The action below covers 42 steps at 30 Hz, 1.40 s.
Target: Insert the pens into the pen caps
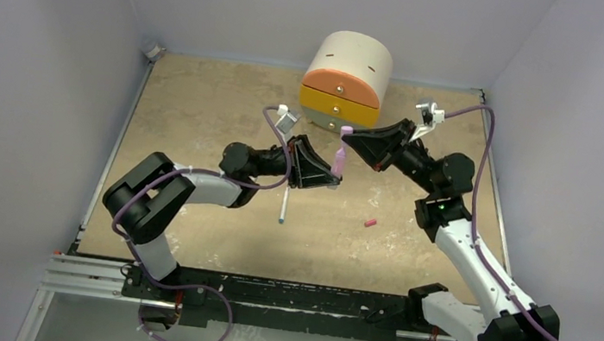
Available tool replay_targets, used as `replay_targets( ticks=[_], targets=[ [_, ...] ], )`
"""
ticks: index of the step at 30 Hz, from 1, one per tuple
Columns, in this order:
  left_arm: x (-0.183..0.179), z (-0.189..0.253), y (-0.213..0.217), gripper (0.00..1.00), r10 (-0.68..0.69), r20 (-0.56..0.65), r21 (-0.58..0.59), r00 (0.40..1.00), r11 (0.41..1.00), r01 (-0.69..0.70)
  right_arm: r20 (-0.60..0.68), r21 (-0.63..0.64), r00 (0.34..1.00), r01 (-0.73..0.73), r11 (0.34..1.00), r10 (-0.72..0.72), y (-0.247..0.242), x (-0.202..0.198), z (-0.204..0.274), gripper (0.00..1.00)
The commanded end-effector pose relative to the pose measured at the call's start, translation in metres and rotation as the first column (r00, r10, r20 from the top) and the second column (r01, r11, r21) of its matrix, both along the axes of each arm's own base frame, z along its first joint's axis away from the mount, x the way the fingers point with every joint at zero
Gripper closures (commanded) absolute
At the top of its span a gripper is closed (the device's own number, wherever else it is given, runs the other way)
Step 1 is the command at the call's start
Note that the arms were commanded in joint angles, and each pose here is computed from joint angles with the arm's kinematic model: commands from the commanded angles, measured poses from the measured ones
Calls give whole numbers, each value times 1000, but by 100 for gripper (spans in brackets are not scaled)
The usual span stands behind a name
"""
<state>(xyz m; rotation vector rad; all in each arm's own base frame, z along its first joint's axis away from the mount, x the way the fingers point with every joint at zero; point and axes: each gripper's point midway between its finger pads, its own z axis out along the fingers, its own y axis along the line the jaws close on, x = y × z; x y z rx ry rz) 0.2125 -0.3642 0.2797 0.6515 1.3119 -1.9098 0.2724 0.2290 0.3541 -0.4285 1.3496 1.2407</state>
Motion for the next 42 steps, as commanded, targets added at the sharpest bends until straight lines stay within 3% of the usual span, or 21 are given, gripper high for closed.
replay_targets(
  ticks=[1,14,25,33,42],
  targets=[
    [-7,38,4,100,15,159,-132,987,991,6,52,-3,998,-19,1000,19,0,-9,6,100],
    [19,40,-4,100,149,214,-102,966,986,-129,-3,34,999,-50,998,50,-2,-22,-5,100],
    [31,75,0,100,262,282,-211,923,955,-207,-68,118,989,-126,985,135,3,-32,-22,100],
    [26,117,20,100,297,251,-387,921,903,-186,-55,126,987,-143,982,151,1,-42,-35,100],
    [28,138,28,100,310,282,-421,908,890,-173,-86,111,975,-197,974,206,5,-49,-55,100]
  ],
)
